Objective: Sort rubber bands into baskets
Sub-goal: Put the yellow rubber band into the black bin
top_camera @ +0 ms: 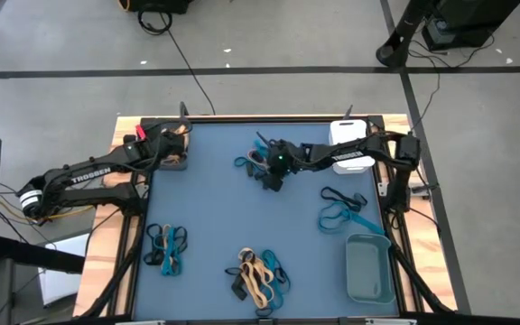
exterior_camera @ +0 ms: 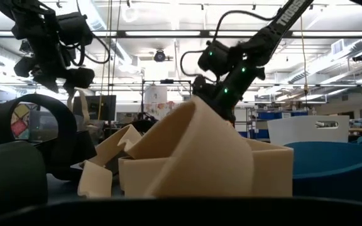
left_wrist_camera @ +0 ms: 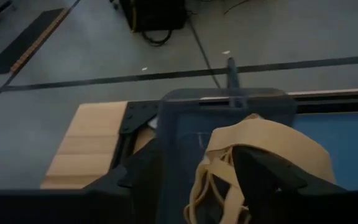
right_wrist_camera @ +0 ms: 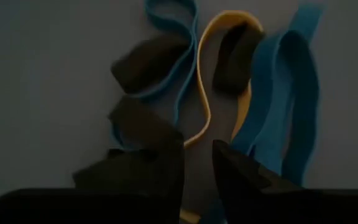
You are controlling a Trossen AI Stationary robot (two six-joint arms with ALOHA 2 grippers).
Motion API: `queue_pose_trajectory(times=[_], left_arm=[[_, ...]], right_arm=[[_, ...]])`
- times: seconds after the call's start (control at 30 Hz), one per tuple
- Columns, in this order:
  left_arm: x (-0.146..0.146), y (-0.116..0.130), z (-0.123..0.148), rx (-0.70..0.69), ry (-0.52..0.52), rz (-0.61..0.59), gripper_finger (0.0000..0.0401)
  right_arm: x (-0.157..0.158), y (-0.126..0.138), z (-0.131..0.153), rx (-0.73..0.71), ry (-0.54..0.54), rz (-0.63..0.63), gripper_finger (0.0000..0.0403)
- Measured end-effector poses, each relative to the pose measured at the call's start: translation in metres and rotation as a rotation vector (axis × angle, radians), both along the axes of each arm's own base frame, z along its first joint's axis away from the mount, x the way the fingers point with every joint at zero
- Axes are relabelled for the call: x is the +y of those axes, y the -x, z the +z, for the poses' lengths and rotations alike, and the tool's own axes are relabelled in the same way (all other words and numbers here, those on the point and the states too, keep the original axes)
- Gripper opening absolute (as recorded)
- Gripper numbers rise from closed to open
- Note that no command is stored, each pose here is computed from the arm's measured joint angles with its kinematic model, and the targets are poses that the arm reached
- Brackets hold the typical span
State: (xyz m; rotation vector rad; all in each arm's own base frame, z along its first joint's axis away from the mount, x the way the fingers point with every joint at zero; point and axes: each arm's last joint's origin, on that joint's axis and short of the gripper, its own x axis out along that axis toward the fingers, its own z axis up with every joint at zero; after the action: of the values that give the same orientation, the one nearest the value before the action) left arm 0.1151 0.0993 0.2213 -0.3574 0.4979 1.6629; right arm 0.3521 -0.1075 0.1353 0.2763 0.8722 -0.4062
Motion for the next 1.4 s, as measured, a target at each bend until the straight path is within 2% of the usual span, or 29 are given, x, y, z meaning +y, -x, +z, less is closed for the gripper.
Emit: queue_pose_trajectory(times=[0.17,0.27,0.37,0.47,0.7,0.8,1.0,1.1,1.23,1.4], left_arm=[[0.0,0.001,-0.001,0.004,0.023,-0.001,0.0211],[-0.001,0.002,-0.002,0.02,0.04,-0.009,0.0212],[-0.001,0.002,-0.002,0.034,0.041,-0.02,0.0212],[-0.001,0.002,-0.002,0.034,0.041,-0.021,0.0212],[-0.001,0.001,-0.003,0.035,0.07,-0.051,0.0212],[-0.002,0.0,-0.004,0.021,0.105,-0.08,0.0212],[-0.002,0.0,-0.004,0.003,0.106,-0.075,0.0212],[-0.001,-0.002,-0.002,-0.007,0.092,-0.093,0.0212],[-0.001,-0.011,0.002,-0.014,0.05,-0.174,0.0212],[-0.002,-0.026,0.01,-0.057,0.021,-0.357,0.0212]], right_arm=[[0.003,0.008,-0.011,0.144,-0.006,0.037,0.0094],[0.007,0.019,-0.007,0.257,0.014,0.014,0.0094],[0.013,0.025,-0.001,0.306,0.05,0.049,0.0096],[0.017,0.022,0.003,0.281,0.063,0.11,0.0096],[0.017,0.023,0.004,0.294,0.079,0.133,0.0107],[0.017,0.021,0.006,0.263,0.076,0.141,0.0124],[0.017,0.021,0.006,0.253,0.052,0.119,0.0171],[0.02,0.023,0.005,0.283,0.026,0.172,0.0187],[0.024,0.027,0.003,0.326,0.011,0.301,0.0197],[0.023,0.027,0.003,0.305,-0.035,0.345,0.0195]])
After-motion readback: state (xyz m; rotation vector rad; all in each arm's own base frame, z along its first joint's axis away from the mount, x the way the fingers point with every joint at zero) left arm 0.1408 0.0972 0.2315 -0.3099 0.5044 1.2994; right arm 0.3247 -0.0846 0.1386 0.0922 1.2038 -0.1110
